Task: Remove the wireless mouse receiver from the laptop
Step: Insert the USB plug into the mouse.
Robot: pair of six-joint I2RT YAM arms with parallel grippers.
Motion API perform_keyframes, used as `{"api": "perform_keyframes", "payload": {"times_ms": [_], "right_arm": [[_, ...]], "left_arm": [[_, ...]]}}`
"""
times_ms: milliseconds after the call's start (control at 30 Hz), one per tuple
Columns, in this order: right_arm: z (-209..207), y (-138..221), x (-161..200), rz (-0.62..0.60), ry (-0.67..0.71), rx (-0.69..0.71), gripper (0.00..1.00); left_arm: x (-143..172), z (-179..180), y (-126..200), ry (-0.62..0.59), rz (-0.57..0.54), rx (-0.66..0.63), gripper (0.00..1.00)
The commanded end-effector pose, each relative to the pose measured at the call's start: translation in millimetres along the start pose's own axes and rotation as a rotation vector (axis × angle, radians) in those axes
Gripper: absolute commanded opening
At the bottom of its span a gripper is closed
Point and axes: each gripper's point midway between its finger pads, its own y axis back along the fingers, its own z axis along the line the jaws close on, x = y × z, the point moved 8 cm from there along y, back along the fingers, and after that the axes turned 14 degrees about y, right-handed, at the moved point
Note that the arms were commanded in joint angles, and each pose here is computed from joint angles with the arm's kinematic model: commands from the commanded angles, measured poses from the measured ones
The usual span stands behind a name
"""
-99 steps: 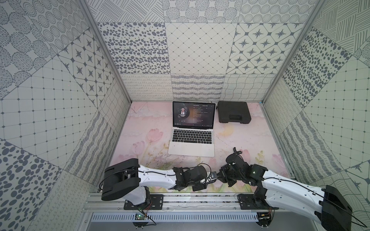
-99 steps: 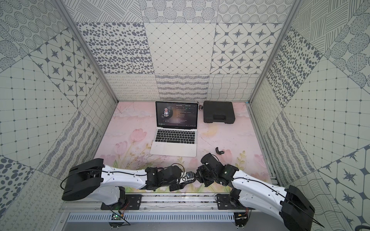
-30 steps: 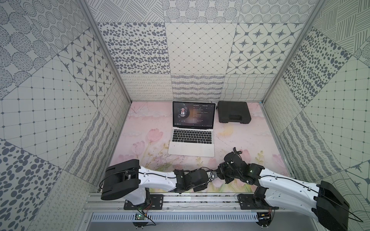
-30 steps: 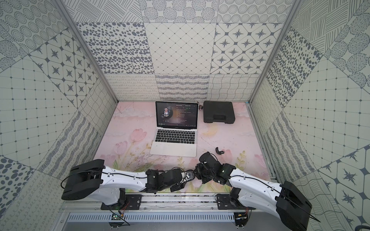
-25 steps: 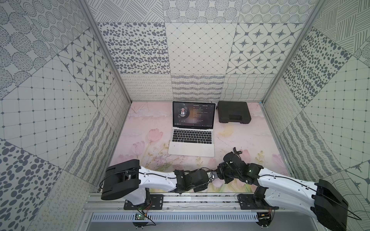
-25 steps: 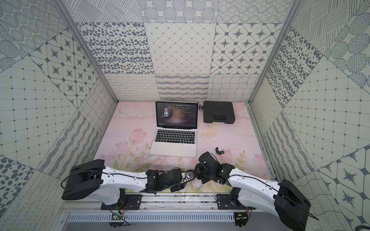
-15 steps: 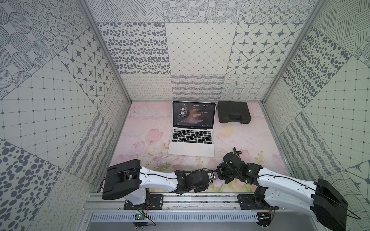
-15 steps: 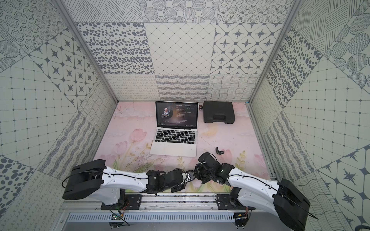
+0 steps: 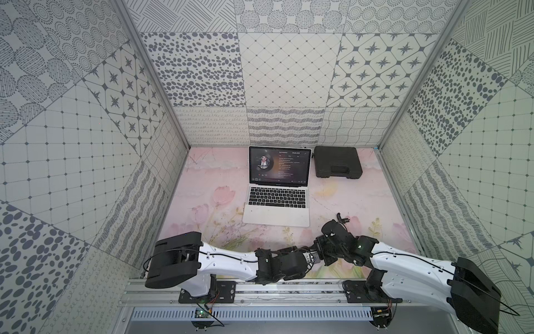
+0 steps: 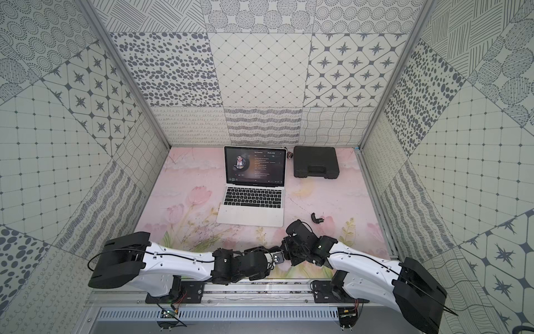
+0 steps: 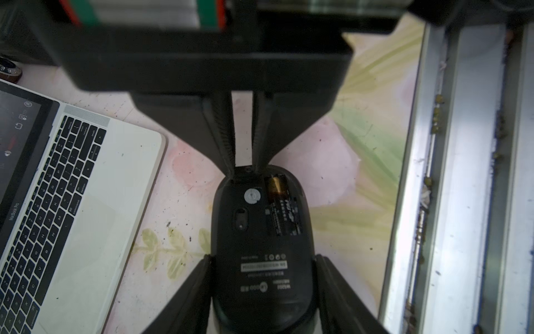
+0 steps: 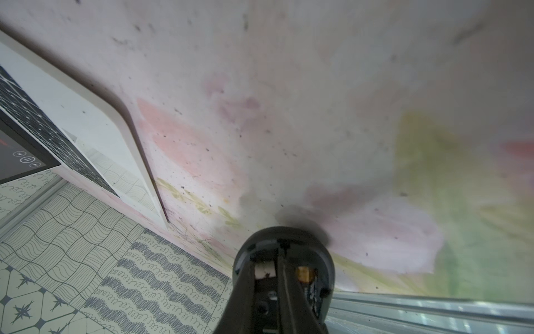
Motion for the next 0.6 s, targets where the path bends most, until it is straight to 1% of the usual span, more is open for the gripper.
{"api": "perform_keyframes", "payload": {"times_ms": [0, 367, 567], "right_arm": [[4.8, -2.2, 4.2, 0.028, 0.010, -0.006, 0.00], [11.4, -5.7, 7.7, 0.057, 0.031, -0.026, 0.01], [12.1, -6.6, 8.6, 0.068, 0.036, -0.029, 0.24]], "left_arm": [[-16.6, -6.5, 1.3, -0.034, -0.078, 0.011, 0.04], [-10.9, -8.2, -3.3, -0.023, -0.075, 0.017, 0.04], [-10.1, -7.9, -3.6, -0.025, -0.071, 0.012, 0.04]]}}
